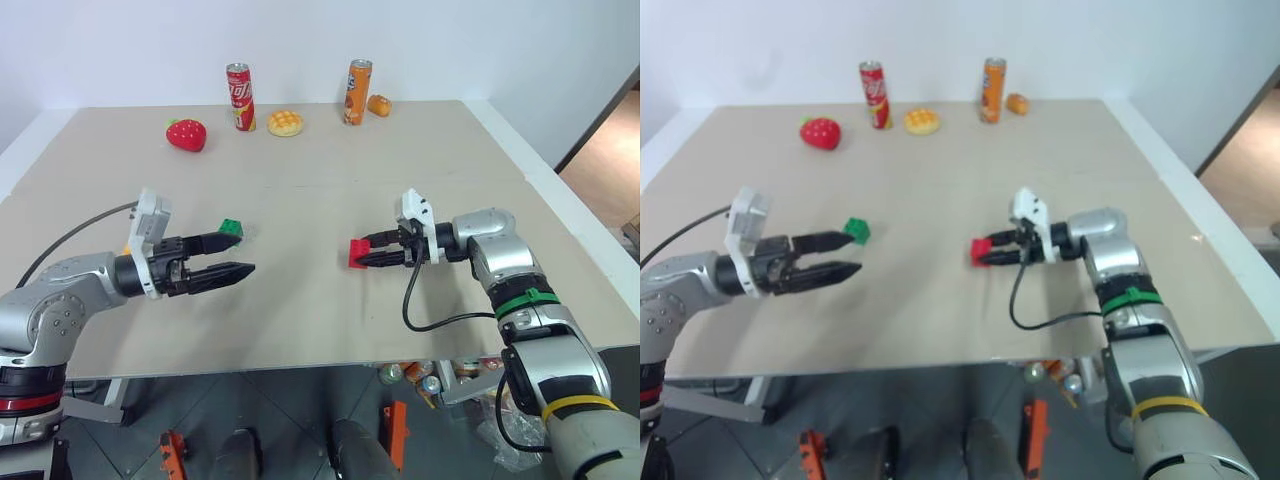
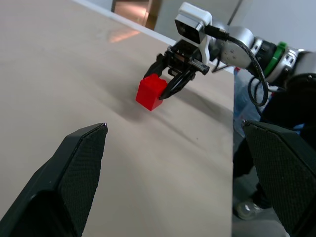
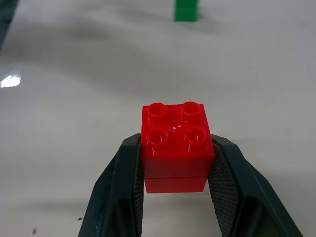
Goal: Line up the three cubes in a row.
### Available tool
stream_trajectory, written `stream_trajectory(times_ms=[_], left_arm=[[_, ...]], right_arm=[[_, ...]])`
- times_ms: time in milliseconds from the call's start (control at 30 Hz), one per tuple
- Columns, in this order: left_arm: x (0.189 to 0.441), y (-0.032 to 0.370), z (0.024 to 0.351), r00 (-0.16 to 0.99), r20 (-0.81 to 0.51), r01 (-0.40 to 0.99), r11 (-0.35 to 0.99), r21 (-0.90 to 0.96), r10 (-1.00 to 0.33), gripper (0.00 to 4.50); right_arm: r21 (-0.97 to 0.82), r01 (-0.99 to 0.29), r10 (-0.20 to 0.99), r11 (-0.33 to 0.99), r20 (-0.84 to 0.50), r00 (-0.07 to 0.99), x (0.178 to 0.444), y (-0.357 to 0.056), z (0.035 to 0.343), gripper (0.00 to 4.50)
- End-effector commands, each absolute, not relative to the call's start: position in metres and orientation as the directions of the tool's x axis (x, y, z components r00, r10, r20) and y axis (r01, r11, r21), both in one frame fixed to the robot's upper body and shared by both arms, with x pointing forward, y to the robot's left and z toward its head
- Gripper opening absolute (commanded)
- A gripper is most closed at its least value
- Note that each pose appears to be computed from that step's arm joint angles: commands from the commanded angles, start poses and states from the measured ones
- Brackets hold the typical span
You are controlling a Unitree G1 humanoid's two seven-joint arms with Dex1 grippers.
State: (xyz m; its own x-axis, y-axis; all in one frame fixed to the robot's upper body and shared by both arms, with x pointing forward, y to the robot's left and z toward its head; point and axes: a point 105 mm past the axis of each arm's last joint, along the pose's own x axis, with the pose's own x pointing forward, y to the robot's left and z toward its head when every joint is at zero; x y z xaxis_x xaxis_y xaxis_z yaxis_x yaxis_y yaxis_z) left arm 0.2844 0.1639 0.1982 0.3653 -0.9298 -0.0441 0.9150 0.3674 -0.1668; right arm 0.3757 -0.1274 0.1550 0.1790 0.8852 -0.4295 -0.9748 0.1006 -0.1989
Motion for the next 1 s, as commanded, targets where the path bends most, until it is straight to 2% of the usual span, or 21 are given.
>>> stream_trajectory(times_ms=[33,167,433,600,1000], left_arm=[[0.274,0.168,0.204,0.344,-0.081,0.930,0.351,-0.110,-0.936,4.50],[0.272,0.172,0.207,0.354,-0.074,0.928,0.360,-0.100,-0.932,4.50],[0.279,0.166,0.209,0.355,-0.035,0.935,0.354,0.020,-0.934,4.50],[0.284,0.171,0.203,0.350,-0.057,0.936,0.346,0.070,-0.935,4.50],[0.277,0.178,0.184,0.273,-0.145,0.953,0.246,0.178,-0.951,4.50]], right_arm=[[-0.199,-0.980,0.876,0.023,-0.467,0.116,0.370,-0.130,0.154,1.23],[-0.182,-0.983,0.883,-0.015,-0.464,0.073,0.366,-0.125,0.151,1.23],[-0.170,-0.985,0.895,-0.016,-0.443,0.062,0.365,-0.115,0.144,1.23],[-0.166,-0.986,0.900,-0.006,-0.432,0.067,0.364,-0.116,0.144,1.23],[-0.160,-0.987,0.894,0.002,-0.441,0.074,0.362,-0.122,0.144,1.23]])
